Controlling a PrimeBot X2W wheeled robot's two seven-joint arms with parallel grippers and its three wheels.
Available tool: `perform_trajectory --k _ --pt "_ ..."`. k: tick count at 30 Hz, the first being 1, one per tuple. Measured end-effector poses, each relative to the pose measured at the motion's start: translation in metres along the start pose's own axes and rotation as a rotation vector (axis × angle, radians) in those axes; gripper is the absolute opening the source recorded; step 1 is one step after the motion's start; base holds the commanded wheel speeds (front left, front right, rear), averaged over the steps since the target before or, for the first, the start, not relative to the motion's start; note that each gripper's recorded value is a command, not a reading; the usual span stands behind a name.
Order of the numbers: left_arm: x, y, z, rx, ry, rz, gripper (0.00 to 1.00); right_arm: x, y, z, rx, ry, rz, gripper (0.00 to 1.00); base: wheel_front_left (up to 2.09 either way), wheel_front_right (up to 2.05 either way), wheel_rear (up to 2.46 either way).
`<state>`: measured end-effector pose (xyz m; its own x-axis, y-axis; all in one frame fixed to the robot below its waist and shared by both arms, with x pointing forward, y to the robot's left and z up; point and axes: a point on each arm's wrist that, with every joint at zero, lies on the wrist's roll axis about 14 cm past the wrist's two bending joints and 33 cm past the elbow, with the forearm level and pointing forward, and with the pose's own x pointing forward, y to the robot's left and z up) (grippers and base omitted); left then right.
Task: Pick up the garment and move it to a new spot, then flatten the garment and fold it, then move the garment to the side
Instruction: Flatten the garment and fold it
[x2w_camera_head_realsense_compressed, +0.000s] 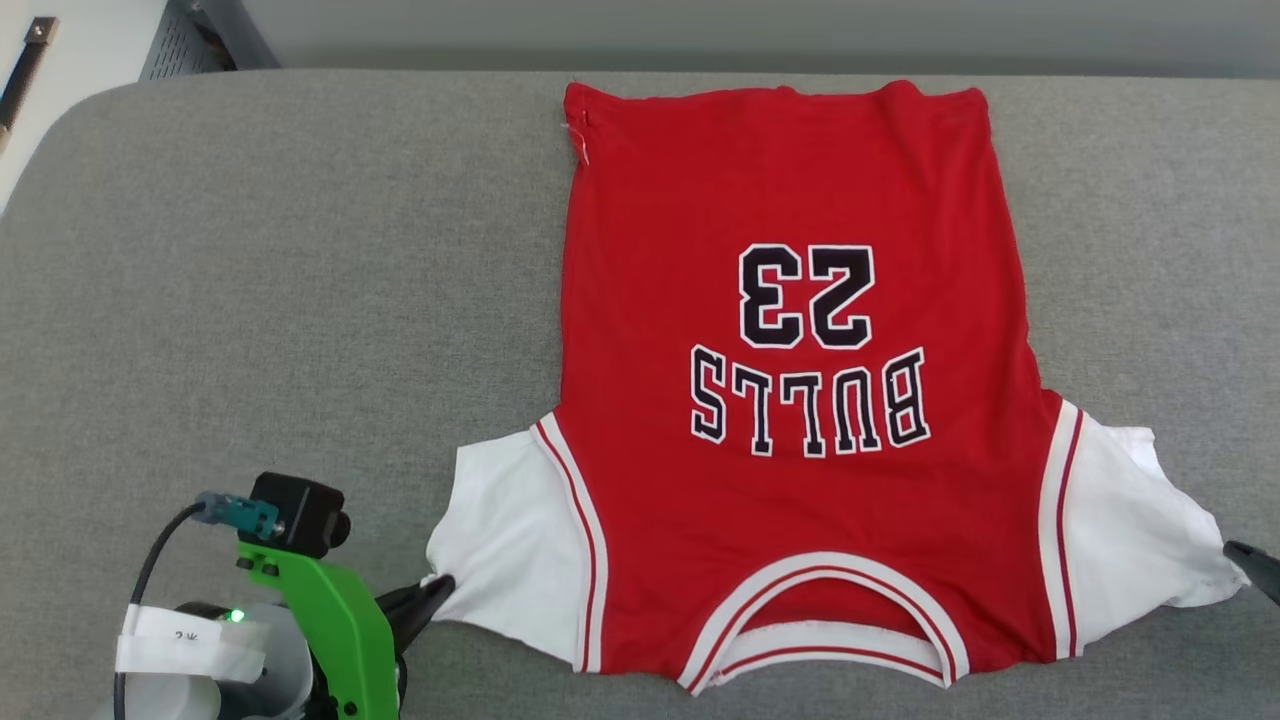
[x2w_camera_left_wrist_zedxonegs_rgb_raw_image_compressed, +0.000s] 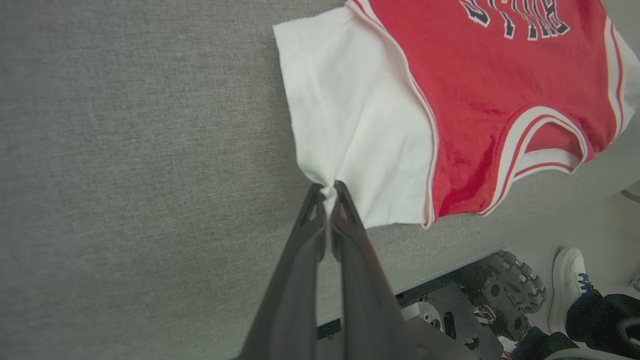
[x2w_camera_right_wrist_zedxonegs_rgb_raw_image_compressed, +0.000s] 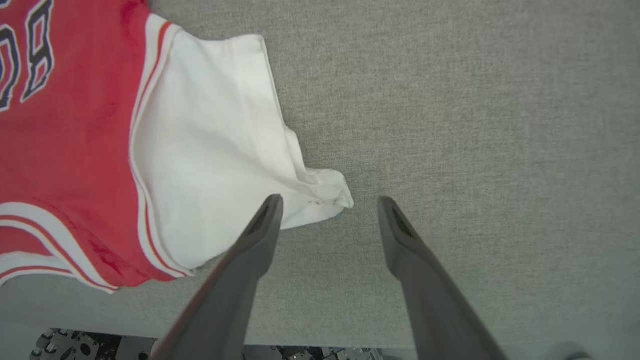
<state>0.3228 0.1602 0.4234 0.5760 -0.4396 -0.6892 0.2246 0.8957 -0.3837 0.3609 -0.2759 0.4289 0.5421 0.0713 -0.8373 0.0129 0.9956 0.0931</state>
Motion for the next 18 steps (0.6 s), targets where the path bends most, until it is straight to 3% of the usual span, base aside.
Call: perform_trajectory --k 9,18 --pt "0.011 -0.011 0.0 0.059 0.082 -0.01 0.0 0.025 0.037 0.083 -0.08 -0.061 0.1 1.0 0.0 0.0 0.0" --pt "0.03 0.0 -0.006 0.09 0.145 0.009 0.0 0.081 0.08 0.17 -0.165 -0.015 0.149 1.0 0.0 0.0 0.0"
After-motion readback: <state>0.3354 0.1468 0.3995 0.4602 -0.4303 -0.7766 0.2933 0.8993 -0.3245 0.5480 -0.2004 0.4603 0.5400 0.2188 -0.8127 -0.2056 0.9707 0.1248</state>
